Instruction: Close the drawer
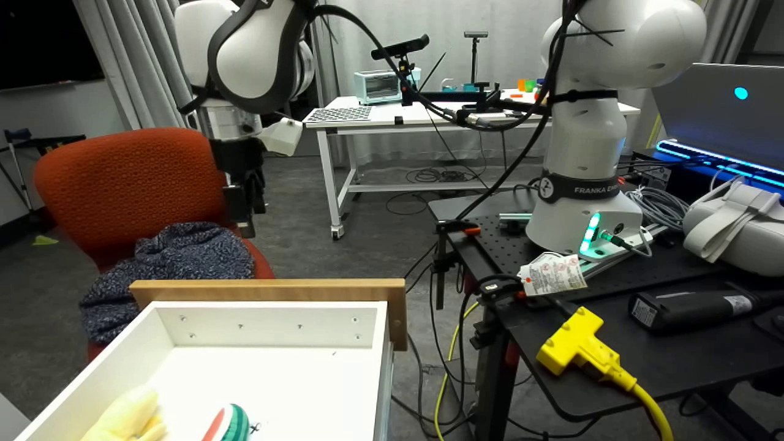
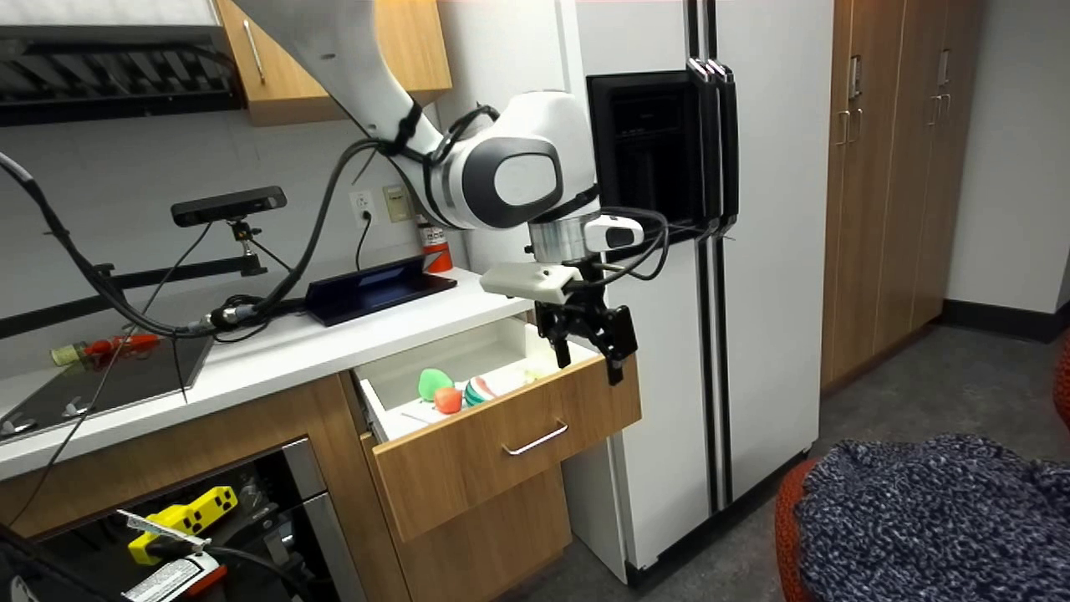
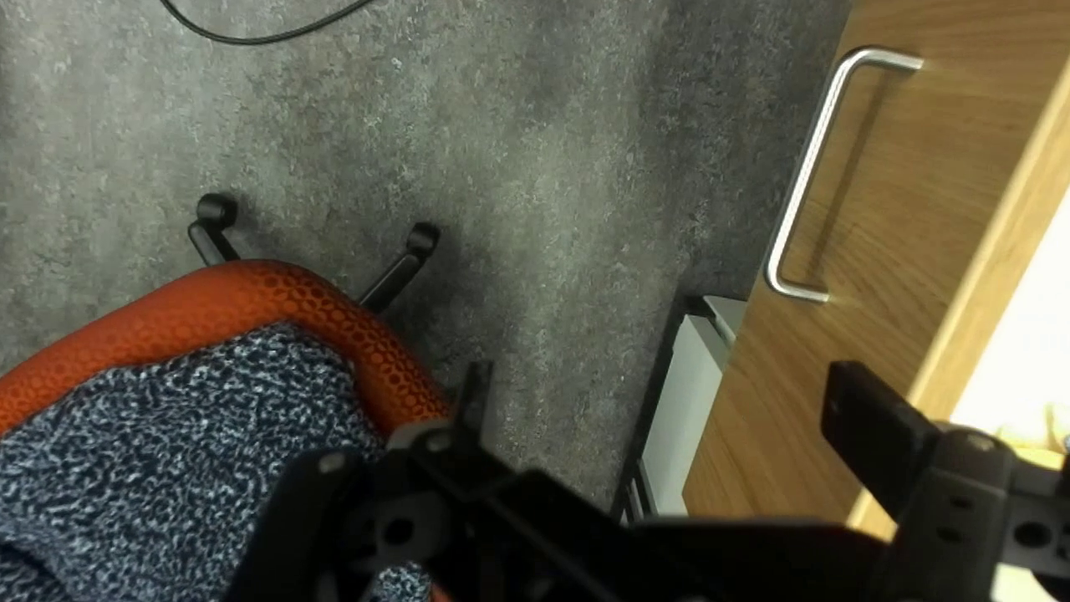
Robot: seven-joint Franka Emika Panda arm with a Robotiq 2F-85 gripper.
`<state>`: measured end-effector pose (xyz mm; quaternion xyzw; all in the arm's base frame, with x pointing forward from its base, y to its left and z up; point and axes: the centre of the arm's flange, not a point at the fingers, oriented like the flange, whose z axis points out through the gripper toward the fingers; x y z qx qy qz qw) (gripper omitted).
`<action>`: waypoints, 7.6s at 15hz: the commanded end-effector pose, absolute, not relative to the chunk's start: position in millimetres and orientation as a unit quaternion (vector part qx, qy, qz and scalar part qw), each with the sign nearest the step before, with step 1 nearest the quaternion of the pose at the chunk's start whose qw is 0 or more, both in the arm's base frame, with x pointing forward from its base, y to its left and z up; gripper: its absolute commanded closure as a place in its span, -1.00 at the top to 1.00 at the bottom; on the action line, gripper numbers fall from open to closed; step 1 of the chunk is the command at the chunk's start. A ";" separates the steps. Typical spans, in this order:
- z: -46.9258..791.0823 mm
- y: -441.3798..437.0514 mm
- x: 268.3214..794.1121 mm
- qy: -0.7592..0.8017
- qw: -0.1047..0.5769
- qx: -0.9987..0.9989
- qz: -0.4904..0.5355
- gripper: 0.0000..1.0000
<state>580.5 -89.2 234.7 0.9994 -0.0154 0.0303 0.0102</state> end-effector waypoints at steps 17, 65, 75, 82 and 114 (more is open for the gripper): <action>152.8 -64.4 666.8 0.036 -0.096 0.994 0.039 -0.42; 164.0 5.5 679.6 0.233 -0.222 0.947 0.009 -1.00; 136.9 77.7 704.5 0.289 -0.284 0.914 0.012 -1.00; 130.7 137.8 710.0 0.356 -0.349 0.867 0.001 -1.00; 330.3 193.2 640.0 0.503 -0.263 0.821 0.067 -1.00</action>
